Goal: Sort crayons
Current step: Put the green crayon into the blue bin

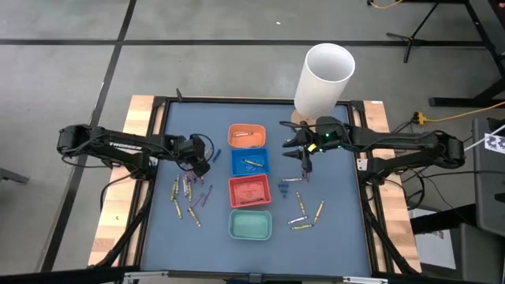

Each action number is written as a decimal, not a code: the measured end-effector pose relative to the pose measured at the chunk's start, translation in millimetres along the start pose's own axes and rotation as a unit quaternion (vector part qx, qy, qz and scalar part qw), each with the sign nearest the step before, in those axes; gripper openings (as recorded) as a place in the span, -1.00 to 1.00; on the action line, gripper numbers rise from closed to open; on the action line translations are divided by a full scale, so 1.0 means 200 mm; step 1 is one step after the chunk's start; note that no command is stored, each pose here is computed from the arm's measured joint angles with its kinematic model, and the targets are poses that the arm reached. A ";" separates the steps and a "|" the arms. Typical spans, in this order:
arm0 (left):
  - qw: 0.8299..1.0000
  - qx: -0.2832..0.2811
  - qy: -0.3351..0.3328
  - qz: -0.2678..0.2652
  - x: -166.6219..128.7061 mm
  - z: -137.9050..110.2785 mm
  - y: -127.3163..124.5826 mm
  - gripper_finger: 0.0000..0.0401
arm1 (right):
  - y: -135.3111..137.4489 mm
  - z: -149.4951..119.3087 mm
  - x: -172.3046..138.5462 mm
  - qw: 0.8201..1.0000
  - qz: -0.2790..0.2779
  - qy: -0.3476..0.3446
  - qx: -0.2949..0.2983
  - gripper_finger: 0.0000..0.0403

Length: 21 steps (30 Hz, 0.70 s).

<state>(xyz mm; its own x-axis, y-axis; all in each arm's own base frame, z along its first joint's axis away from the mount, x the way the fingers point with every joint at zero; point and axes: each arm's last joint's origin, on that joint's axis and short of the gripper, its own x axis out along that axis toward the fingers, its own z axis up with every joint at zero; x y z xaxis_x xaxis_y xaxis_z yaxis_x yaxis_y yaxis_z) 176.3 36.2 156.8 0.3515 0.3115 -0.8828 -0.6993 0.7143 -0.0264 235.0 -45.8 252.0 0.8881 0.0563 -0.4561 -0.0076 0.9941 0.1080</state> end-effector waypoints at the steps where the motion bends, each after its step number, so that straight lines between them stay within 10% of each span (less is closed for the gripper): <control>1: 1.000 -0.001 -0.003 -0.002 -0.01 0.01 -0.01 -0.97 | 0.00 -0.01 -0.01 1.000 -0.005 0.008 0.000 -0.26; 21: 0.970 0.009 -0.202 -0.138 -0.13 0.26 -0.15 -0.97 | 0.01 -0.14 -0.08 0.987 -0.041 0.154 0.026 -0.26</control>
<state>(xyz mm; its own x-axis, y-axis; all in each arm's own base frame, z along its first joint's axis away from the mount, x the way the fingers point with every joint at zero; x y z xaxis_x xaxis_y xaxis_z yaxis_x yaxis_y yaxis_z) 221.3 39.1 204.9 0.7415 0.3239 -0.5876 -0.5340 0.8151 -0.2246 208.2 -42.3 233.8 0.7033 0.0088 -0.7108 0.0894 0.9909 0.1007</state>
